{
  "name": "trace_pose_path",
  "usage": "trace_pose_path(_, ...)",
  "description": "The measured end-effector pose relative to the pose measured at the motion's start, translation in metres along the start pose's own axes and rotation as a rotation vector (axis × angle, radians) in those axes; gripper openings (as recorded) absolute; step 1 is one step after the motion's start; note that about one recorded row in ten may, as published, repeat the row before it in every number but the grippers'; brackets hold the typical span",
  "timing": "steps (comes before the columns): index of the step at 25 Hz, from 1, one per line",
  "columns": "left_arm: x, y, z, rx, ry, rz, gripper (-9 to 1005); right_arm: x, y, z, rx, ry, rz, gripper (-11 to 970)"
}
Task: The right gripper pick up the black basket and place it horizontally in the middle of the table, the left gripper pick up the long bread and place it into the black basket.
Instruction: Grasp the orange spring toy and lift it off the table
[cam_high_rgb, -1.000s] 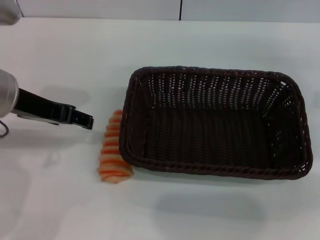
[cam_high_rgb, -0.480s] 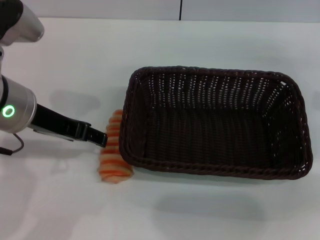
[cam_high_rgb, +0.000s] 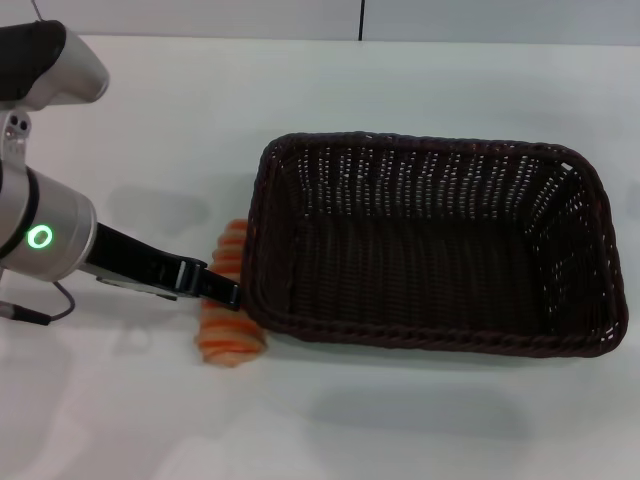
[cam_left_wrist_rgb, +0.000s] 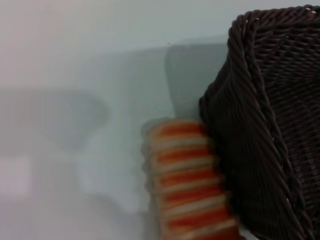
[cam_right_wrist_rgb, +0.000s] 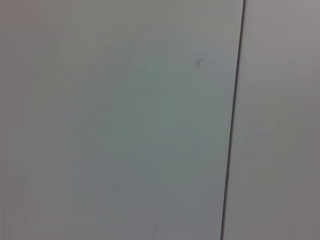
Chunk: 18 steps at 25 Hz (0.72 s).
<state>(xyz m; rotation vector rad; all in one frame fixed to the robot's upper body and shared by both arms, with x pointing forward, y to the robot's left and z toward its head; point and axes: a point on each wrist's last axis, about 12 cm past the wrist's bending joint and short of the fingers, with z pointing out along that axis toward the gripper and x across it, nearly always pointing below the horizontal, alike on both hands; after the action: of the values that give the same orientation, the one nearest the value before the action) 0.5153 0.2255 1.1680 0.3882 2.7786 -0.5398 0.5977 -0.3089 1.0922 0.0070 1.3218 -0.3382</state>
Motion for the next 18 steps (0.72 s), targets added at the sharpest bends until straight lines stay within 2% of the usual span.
trace_pose_path(18,-0.002,-0.002,0.011,0.066,-0.001,0.004,782,-0.001,0.000,0.001,0.000,-0.002,0.001,389)
